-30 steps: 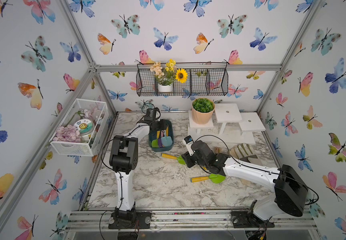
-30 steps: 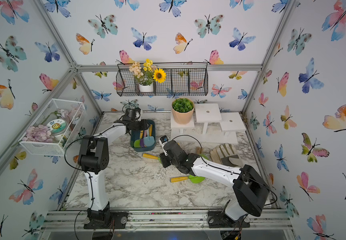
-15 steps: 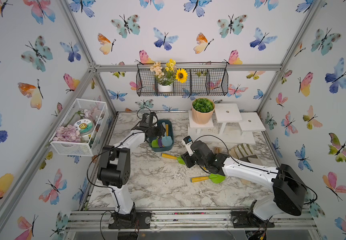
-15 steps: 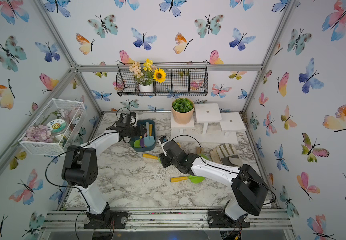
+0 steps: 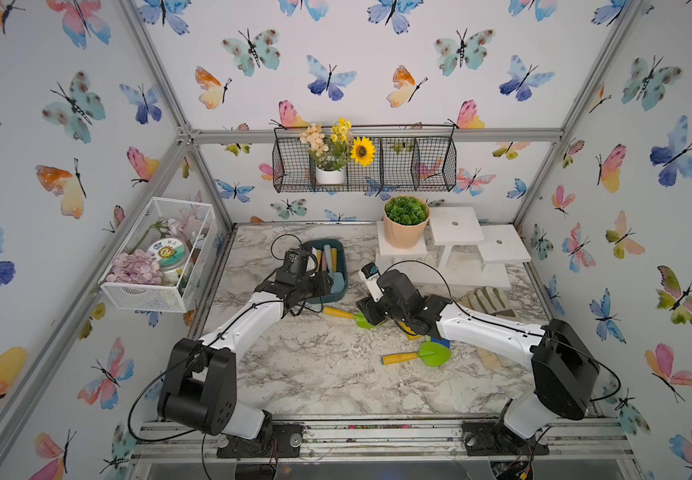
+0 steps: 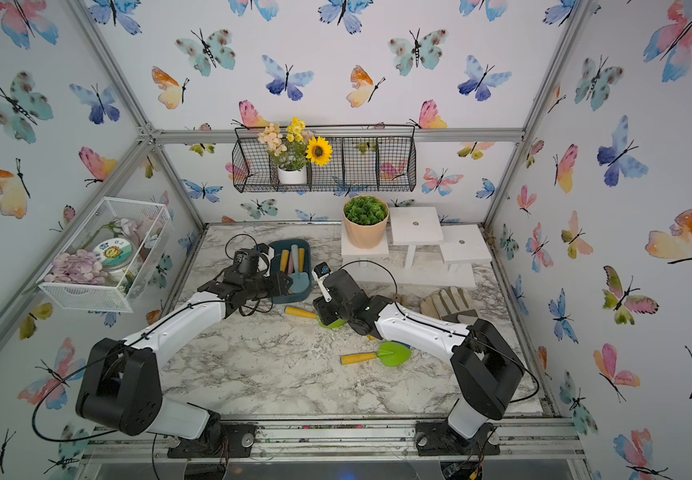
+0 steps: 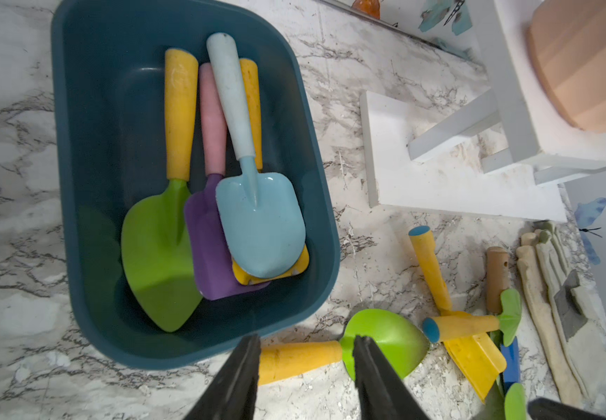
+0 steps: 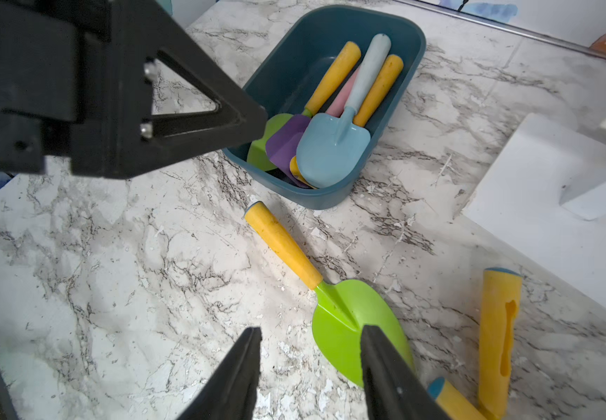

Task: Put the shovel into the storage box
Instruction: Place the shovel in the storage box, then pick up the shovel from the center of the board.

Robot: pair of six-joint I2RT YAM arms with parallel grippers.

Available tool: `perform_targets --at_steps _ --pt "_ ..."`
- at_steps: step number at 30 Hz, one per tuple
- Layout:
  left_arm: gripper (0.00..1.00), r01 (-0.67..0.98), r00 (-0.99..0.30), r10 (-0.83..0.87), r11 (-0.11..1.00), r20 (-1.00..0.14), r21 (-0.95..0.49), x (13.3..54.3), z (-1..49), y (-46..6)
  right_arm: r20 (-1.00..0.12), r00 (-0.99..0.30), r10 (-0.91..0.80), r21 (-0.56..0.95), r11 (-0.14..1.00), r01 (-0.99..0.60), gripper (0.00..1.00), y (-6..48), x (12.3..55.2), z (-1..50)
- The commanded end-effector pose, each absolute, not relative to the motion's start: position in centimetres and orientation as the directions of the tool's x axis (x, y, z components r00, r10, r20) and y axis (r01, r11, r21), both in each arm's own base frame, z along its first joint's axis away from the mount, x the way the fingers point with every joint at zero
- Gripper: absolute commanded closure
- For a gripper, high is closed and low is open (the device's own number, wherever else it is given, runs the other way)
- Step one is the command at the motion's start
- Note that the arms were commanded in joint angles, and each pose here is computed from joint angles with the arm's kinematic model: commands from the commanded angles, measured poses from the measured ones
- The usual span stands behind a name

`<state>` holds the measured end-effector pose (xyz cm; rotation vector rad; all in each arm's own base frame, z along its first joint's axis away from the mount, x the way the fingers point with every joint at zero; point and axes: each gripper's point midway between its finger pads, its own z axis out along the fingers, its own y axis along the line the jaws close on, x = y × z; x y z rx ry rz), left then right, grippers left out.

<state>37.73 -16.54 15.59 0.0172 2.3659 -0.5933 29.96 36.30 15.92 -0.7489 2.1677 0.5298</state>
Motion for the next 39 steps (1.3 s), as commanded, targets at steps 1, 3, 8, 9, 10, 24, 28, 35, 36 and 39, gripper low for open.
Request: perform_targets --at_steps 1,3,8,9,10,24,28,35,36,39 --pt "0.52 0.155 -0.740 -0.150 0.910 -0.655 -0.384 36.5 16.1 -16.2 -0.760 -0.542 -0.359 0.131 0.732 -0.669 0.49 36.3 30.0 15.7" --pt "0.52 0.157 -0.743 -0.145 0.911 -0.653 -0.381 35.7 15.8 -16.3 -0.753 -0.547 -0.366 0.125 0.736 -0.665 0.48 35.9 29.9 15.5" --pt "0.51 0.170 -0.739 -0.147 0.904 -0.657 -0.393 33.6 15.7 -16.9 -0.730 -0.565 -0.385 0.106 0.753 -0.650 0.44 34.2 29.6 14.9" --pt "0.51 0.173 -0.737 -0.148 0.902 -0.659 -0.396 33.2 15.7 -17.0 -0.724 -0.569 -0.389 0.103 0.755 -0.648 0.44 33.8 29.5 14.8" --pt "0.48 0.177 -0.737 -0.149 0.899 -0.660 -0.401 32.9 15.7 -17.1 -0.719 -0.574 -0.392 0.101 0.759 -0.643 0.43 33.3 29.4 14.6" --pt "0.42 0.198 -0.747 -0.149 0.881 -0.648 -0.431 29.4 14.8 -18.1 -0.608 -0.642 -0.467 0.075 0.771 -0.633 0.33 28.4 27.1 11.8" --pt "0.43 0.192 -0.745 -0.153 0.883 -0.649 -0.428 29.1 14.6 -17.9 -0.571 -0.657 -0.492 0.063 0.772 -0.632 0.30 27.1 26.5 10.9" --pt "0.42 0.192 -0.753 -0.162 0.872 -0.637 -0.450 29.1 13.6 -18.3 -0.493 -0.667 -0.560 0.027 0.756 -0.655 0.30 25.4 25.8 9.5" --pt "0.43 0.193 -0.759 -0.155 0.874 -0.633 -0.446 29.1 13.4 -18.4 -0.482 -0.671 -0.563 0.026 0.756 -0.654 0.30 25.2 25.7 9.3" --pt "0.43 0.201 -0.758 -0.140 0.879 -0.637 -0.433 29.6 13.4 -18.5 -0.448 -0.684 -0.576 0.030 0.755 -0.655 0.30 24.6 25.2 8.4"
